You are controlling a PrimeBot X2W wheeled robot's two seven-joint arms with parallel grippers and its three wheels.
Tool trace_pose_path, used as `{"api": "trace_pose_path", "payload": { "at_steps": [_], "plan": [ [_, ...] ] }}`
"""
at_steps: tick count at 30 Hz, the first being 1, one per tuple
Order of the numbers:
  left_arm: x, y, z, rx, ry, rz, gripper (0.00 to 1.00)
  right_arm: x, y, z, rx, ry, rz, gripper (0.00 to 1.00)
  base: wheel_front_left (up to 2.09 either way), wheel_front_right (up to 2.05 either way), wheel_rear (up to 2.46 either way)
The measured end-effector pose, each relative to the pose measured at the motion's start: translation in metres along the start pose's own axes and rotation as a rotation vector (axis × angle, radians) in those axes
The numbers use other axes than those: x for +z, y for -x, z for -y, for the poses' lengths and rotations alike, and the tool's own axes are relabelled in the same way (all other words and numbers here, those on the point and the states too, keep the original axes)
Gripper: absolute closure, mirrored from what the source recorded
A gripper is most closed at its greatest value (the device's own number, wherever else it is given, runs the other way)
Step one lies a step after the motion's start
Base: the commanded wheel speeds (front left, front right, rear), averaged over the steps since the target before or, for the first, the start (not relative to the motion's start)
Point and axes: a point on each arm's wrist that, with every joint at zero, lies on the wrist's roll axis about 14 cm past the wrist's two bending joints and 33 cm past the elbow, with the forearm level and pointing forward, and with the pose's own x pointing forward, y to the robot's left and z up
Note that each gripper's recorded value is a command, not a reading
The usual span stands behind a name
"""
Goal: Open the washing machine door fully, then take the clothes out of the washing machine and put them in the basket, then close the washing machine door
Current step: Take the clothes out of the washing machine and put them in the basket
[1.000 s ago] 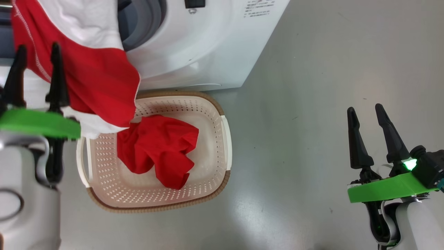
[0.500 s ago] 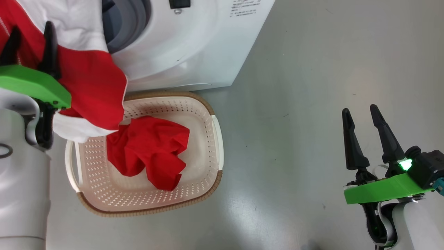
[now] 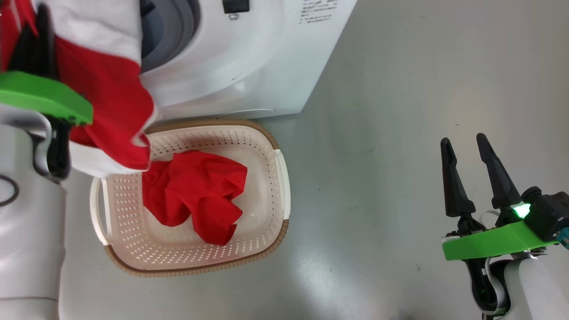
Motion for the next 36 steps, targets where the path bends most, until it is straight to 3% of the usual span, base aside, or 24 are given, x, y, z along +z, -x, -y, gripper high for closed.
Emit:
{"api": "trace_pose_path", "payload": {
  "at_steps": [4,10,18,36],
  "plan": [
    [0.037,0.007,0.004,-0.019,0.007,0.136,1.0,0.001,-0.001,-0.002,0.006,-0.002,0.004,0.0,0.0,0.0,0.0],
    [0.02,0.045,0.005,-0.013,0.033,0.146,1.0,0.005,-0.001,-0.006,0.016,-0.005,0.015,0.0,0.0,0.0,0.0],
    [-0.053,0.099,0.032,-0.087,0.05,-0.038,1.0,0.004,-0.003,-0.009,0.024,-0.009,0.013,0.0,0.0,0.0,0.0],
    [-0.174,0.151,0.058,-0.137,0.108,-0.432,1.0,-0.001,0.0,-0.001,0.001,-0.007,-0.003,0.0,0.0,0.0,0.0]
  ]
}}
